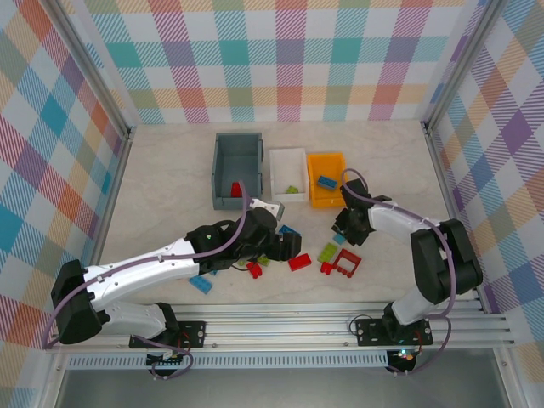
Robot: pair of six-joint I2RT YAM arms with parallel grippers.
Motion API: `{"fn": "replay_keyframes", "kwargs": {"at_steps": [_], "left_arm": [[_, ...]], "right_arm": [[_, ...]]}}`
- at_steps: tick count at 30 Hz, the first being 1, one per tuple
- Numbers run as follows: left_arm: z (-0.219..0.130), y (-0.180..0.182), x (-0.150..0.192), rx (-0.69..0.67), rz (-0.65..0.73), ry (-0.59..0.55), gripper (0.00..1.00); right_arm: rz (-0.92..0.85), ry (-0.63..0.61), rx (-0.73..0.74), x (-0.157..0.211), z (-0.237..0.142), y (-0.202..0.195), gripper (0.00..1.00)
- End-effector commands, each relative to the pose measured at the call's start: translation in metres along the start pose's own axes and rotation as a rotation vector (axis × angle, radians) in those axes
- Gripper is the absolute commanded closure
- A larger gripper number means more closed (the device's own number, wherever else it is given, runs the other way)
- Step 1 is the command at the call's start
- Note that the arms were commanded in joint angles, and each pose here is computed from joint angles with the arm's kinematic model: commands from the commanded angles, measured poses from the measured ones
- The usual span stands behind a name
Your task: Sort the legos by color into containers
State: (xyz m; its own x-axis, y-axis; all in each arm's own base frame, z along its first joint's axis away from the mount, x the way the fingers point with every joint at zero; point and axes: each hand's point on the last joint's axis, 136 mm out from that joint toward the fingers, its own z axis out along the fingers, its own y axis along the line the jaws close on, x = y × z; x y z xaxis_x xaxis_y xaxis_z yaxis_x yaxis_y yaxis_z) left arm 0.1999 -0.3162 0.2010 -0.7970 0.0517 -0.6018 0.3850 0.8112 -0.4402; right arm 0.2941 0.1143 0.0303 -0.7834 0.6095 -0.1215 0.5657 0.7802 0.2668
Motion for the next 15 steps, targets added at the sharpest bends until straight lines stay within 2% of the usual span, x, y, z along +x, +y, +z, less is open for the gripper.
{"fn": "replay_keyframes", "kwargs": {"at_steps": [1, 4, 7, 12, 15], "left_arm": [[-0.007, 0.003, -0.011, -0.017, -0.007, -0.045, 0.24], [-0.013, 0.016, -0.016, -0.078, -0.021, -0.08, 0.24], [-0.017, 0.021, -0.019, -0.1, -0.028, -0.107, 0.24], [-0.027, 0.022, -0.027, -0.108, -0.035, -0.139, 0.25], [-0.029, 0.024, -0.027, -0.117, -0.032, -0.138, 0.24]], "right_arm": [[-0.079, -0.116, -0.046, -0.021, -0.031, 0.022, 0.74], [-0.191, -0.208, -0.051, -0.039, -0.057, 0.043, 0.74], [-0.269, -0.243, -0.063, -0.059, -0.065, 0.068, 0.74], [-0.342, -0.235, -0.091, -0.087, -0.055, 0.111, 0.74], [-0.343, -0.214, -0.076, -0.102, -0.043, 0.124, 0.73]]}}
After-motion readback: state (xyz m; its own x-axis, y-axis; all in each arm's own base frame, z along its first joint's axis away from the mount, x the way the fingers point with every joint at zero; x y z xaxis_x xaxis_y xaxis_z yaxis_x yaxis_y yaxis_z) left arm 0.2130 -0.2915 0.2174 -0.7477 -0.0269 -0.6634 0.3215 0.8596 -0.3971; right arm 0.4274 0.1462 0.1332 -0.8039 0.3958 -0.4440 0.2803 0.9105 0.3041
